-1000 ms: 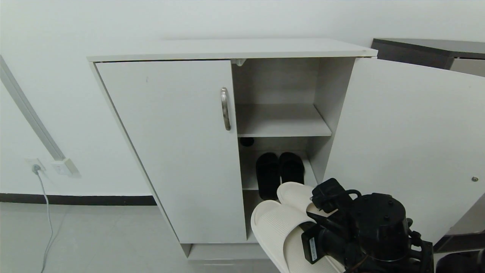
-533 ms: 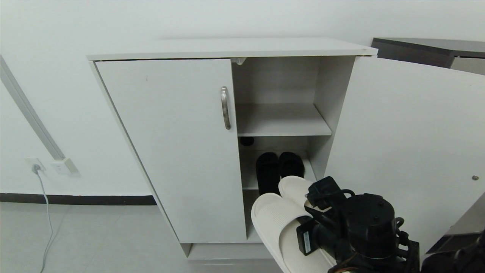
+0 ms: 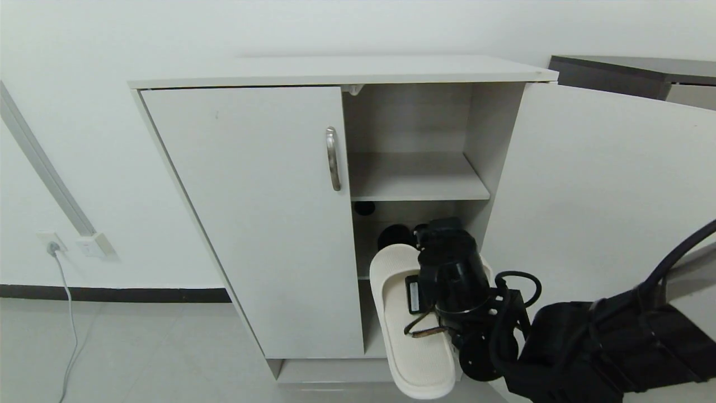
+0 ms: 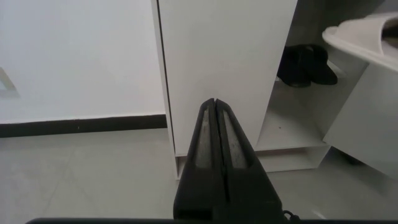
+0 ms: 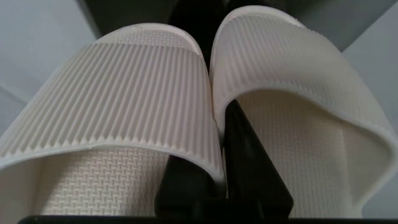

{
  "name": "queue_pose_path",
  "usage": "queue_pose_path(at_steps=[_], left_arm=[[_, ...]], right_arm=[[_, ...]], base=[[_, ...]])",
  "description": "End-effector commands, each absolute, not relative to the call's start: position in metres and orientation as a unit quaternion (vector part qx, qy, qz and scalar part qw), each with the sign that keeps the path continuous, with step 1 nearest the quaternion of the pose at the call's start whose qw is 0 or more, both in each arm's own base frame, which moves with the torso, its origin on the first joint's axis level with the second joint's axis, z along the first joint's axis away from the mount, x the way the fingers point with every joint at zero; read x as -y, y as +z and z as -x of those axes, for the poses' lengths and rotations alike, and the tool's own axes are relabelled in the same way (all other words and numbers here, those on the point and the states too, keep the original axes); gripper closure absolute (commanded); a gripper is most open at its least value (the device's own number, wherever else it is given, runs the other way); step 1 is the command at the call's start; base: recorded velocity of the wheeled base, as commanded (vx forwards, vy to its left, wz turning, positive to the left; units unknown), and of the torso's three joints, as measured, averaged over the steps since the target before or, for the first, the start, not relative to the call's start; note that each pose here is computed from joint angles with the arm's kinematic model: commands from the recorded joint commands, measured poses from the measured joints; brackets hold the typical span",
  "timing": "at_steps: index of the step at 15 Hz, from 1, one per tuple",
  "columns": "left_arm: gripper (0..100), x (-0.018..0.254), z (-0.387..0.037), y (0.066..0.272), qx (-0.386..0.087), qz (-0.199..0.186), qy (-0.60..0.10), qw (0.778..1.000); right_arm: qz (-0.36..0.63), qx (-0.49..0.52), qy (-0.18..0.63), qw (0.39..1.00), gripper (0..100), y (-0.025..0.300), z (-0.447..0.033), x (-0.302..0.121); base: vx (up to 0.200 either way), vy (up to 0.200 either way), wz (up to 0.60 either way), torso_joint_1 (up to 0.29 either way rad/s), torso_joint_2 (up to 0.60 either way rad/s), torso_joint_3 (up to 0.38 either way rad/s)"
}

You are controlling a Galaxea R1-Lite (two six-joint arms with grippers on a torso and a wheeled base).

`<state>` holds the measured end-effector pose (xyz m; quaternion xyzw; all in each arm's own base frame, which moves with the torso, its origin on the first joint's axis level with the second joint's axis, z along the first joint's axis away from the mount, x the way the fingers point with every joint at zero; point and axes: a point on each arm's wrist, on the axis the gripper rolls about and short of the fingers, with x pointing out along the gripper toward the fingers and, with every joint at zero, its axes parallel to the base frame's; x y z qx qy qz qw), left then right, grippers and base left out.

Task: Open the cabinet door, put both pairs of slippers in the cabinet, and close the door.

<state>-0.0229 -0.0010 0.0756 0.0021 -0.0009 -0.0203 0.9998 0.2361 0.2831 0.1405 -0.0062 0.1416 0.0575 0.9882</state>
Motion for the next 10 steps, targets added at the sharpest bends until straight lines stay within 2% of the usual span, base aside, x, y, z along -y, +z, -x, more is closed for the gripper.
queue_pose_path(at_steps=[1, 5, 10], left_arm=[[100, 0.001, 0.023, 0.075, 0.0, -0.002, -0.021, 1.0], [100, 0.001, 0.023, 0.075, 0.0, -0.002, -0.02, 1.0], [100, 0.001, 0.023, 0.075, 0.0, -0.002, -0.02, 1.0]], right_arm=[[-0.026, -0.113, 0.044, 0.992, 100, 0.174, -0.243, -0.294], [-0.018, -0.112, 0.028, 0.993, 100, 0.202, -0.242, -0.289], [0.0, -0.111, 0.024, 0.994, 100, 0.203, -0.246, -0.287]], base=[[0.0, 0.0, 0.0, 0.0, 0.0, 0.0], [0.0, 0.0, 0.0, 0.0, 0.0, 0.0], [0.0, 0.0, 0.0, 0.0, 0.0, 0.0]])
